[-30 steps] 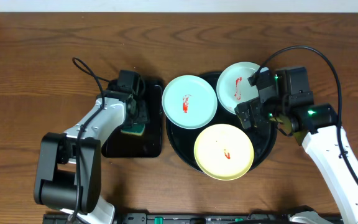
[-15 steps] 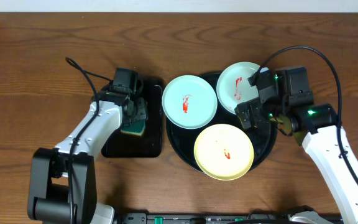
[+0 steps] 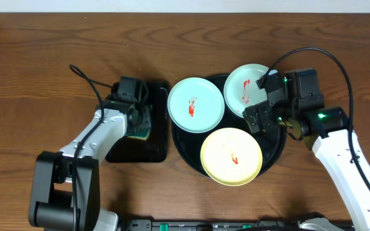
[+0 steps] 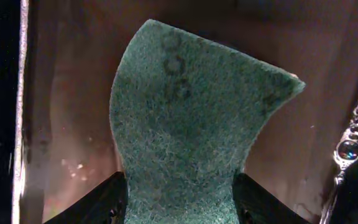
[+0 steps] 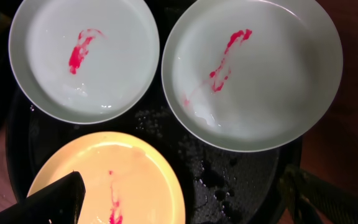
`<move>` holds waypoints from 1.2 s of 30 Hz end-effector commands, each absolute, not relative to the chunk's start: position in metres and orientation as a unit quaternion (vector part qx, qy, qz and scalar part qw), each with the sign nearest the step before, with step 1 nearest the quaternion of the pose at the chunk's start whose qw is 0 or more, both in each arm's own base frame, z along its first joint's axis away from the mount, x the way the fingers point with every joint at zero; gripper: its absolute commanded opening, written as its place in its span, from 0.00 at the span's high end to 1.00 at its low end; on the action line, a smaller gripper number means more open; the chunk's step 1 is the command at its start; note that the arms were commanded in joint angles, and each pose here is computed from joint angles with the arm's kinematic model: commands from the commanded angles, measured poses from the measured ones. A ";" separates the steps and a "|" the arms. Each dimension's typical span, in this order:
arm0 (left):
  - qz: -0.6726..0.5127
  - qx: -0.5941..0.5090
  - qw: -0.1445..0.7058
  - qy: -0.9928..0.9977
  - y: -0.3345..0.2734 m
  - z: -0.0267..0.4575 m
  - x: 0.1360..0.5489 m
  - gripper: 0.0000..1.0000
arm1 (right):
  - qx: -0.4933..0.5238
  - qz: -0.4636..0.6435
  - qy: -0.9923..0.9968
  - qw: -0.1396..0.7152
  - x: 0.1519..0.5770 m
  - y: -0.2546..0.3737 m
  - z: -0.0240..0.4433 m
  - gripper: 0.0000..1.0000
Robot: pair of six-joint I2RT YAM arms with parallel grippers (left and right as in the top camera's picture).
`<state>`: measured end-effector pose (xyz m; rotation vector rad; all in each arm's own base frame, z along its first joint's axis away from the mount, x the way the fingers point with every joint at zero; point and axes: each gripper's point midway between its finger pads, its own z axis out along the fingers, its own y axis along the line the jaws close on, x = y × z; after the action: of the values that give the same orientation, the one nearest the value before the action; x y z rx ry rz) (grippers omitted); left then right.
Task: Clean dirty plates on tray and stack at the side
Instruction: 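Grasp the green sponge with the left gripper and lift it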
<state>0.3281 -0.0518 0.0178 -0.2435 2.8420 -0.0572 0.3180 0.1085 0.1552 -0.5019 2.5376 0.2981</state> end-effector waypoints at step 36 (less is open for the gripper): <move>-0.167 -0.062 0.265 0.948 -0.083 0.121 0.368 0.93 | -0.182 0.118 0.943 0.253 0.313 0.111 0.156 0.01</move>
<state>0.3621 -0.0729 0.0989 -0.2159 2.6153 -0.2947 0.3109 0.1066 0.1508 -0.5033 2.5733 0.2985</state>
